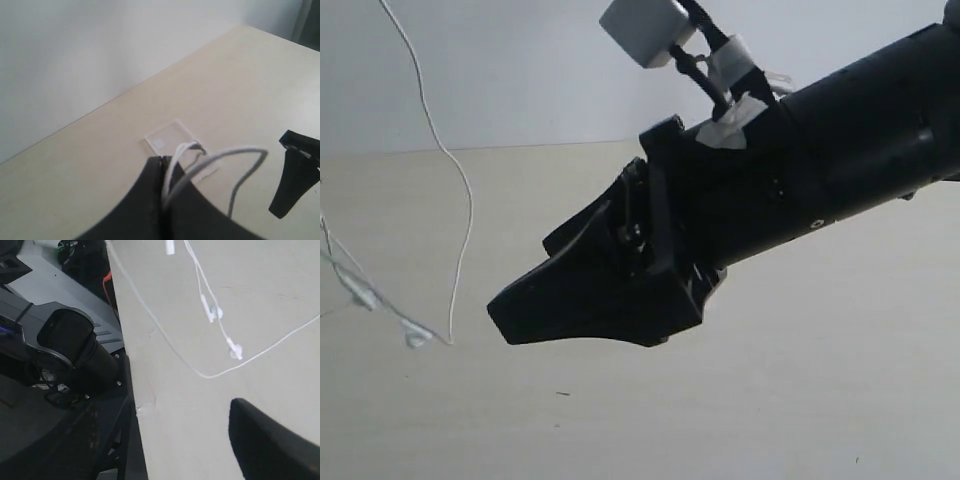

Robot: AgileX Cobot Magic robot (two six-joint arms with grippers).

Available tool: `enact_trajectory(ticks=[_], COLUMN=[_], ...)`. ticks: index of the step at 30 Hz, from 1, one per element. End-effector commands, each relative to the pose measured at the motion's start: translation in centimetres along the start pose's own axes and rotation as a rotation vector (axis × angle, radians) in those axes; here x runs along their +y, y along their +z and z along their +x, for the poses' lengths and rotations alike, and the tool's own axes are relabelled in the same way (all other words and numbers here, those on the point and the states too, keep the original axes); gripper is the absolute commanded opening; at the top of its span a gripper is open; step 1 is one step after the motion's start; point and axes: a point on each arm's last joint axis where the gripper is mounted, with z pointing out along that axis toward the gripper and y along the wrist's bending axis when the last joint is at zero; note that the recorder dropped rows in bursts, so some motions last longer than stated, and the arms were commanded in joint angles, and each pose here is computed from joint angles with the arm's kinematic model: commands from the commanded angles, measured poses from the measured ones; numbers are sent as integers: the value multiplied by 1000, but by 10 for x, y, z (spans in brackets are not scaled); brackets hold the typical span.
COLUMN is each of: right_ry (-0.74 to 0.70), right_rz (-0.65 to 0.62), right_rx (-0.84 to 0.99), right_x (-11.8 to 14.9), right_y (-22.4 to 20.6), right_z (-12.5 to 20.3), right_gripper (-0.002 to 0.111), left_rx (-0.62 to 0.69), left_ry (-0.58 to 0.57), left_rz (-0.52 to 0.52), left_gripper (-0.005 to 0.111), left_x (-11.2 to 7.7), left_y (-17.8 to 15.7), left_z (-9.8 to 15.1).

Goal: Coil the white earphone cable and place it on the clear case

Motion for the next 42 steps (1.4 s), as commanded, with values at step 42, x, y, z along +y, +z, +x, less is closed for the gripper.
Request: enact_trajectory(ticks=[42], right_ry=[-336], right_rz=[-14], right_rx=[-332], right_x=[-28], right_y=[40], right_z=[-29], right_gripper=[87], left_rx=[-316], left_ry=[-279], left_rz=[211], left_gripper=[0], left_x=[-21], left_y=[5], left_z=[67])
